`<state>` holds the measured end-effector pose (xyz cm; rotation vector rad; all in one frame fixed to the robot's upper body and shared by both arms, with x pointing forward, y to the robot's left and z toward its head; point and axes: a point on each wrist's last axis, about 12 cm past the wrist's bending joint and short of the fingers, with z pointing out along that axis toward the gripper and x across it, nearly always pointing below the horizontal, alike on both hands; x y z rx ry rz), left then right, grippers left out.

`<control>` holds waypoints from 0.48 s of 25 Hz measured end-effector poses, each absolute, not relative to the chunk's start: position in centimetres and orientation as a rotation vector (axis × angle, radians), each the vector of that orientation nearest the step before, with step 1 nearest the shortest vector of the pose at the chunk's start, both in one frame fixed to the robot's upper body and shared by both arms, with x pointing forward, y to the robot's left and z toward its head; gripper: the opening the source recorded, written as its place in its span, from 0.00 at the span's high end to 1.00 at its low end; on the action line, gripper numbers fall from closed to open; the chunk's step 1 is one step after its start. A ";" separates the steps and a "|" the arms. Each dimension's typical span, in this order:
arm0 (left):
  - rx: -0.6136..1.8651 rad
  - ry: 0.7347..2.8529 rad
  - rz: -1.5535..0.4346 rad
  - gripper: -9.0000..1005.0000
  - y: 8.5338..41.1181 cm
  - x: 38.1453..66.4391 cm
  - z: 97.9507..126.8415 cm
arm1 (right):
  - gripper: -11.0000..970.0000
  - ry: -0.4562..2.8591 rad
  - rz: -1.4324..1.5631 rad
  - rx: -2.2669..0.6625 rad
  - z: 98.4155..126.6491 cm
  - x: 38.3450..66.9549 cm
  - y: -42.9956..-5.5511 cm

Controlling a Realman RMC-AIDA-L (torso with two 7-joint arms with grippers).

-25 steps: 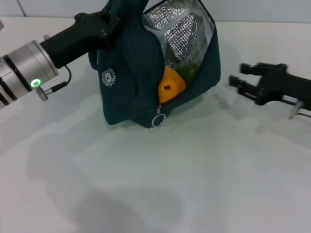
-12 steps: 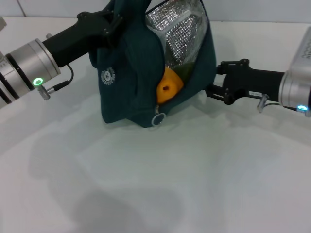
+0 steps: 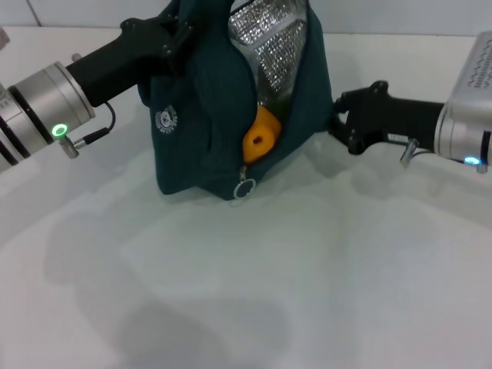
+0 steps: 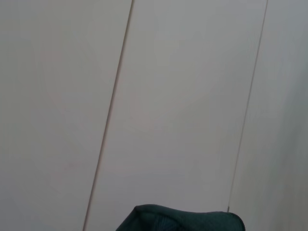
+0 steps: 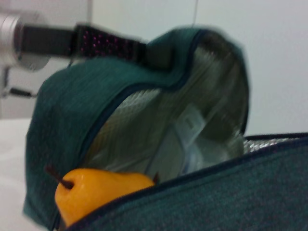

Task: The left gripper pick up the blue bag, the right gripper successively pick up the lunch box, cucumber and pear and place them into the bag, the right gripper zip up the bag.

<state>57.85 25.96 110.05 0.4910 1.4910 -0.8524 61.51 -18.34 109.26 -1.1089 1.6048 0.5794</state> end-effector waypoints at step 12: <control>0.483 1.476 -0.837 0.92 26.4 56.4 108.8 | 0.92 1.276 0.639 -0.986 112.3 59.1 -21.5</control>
